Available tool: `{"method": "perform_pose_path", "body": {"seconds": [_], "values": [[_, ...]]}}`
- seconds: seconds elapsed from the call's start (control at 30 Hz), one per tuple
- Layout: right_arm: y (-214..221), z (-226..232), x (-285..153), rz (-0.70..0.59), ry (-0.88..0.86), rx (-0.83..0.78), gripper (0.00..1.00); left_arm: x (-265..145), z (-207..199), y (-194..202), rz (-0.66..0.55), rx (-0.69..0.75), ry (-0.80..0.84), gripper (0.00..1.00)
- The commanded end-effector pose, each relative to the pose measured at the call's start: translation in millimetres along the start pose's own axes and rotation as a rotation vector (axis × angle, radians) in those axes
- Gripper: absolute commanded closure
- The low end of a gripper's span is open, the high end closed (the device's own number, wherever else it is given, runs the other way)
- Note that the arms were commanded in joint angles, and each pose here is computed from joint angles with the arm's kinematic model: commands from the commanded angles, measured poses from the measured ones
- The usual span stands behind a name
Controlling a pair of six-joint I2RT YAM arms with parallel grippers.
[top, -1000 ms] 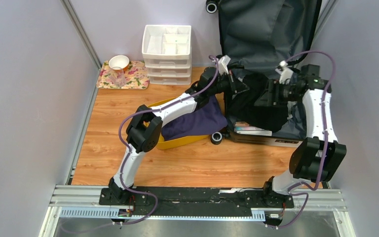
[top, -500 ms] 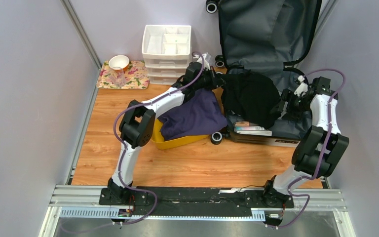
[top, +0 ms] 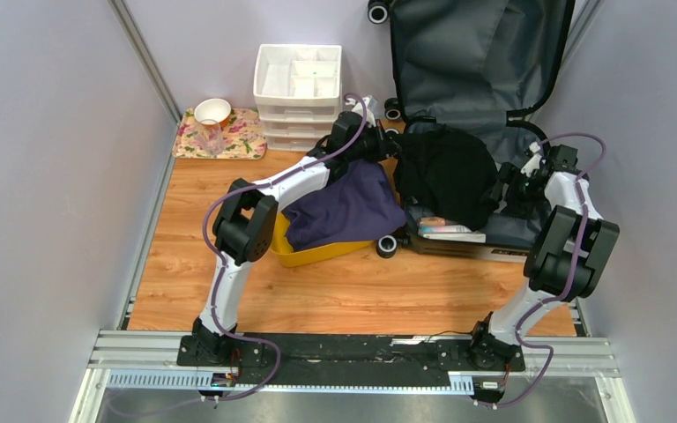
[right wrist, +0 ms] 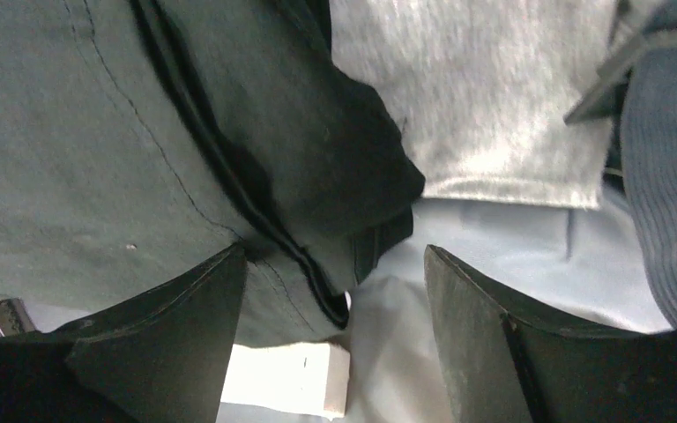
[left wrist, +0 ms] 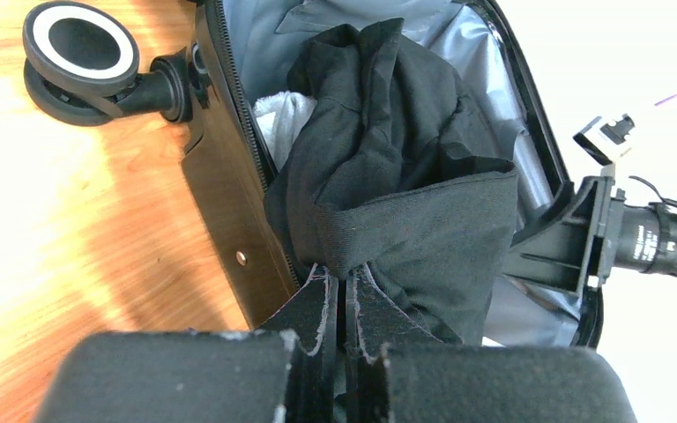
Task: Open, take out, and arrange the luggage
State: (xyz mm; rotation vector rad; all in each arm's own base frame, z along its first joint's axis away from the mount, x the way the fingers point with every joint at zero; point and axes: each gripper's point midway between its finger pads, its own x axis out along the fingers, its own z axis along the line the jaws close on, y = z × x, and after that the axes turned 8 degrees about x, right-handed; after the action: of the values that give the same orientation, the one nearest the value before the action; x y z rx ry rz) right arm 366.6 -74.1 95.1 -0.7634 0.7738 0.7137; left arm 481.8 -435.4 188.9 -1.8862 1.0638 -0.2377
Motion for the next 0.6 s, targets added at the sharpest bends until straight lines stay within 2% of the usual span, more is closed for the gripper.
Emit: {"method": "perform_pose_path", "body": {"seconds": [0.0,0.13,0.2,0.27,0.3,0.33,0.43,0.57], "values": [[-24,20,15,-0.052,-0.119,-0.014,0.23,-11,-15,-38,-0.087,0.044,0.032,1.00],[-25,38,20,-0.019,-0.212,-0.010,0.28,-9,-14,-36,-0.083,0.044,0.034,1.00],[-25,49,17,-0.003,-0.274,-0.020,0.34,-9,-14,-35,-0.085,0.045,0.036,1.00],[-23,57,14,0.006,-0.310,-0.024,0.48,-9,-14,-36,-0.086,0.049,0.039,1.00],[-22,61,11,0.007,-0.334,-0.030,0.59,-9,-14,-37,-0.088,0.052,0.040,1.00],[-21,65,5,0.004,-0.340,-0.041,0.77,-9,-16,-38,-0.092,0.058,0.042,1.00],[-16,70,-12,0.017,-0.339,-0.085,1.00,-11,-20,-46,-0.105,0.092,0.049,1.00],[-23,81,-49,-0.055,-0.312,-0.170,1.00,-15,-32,-55,-0.112,0.180,0.069,1.00]]}}
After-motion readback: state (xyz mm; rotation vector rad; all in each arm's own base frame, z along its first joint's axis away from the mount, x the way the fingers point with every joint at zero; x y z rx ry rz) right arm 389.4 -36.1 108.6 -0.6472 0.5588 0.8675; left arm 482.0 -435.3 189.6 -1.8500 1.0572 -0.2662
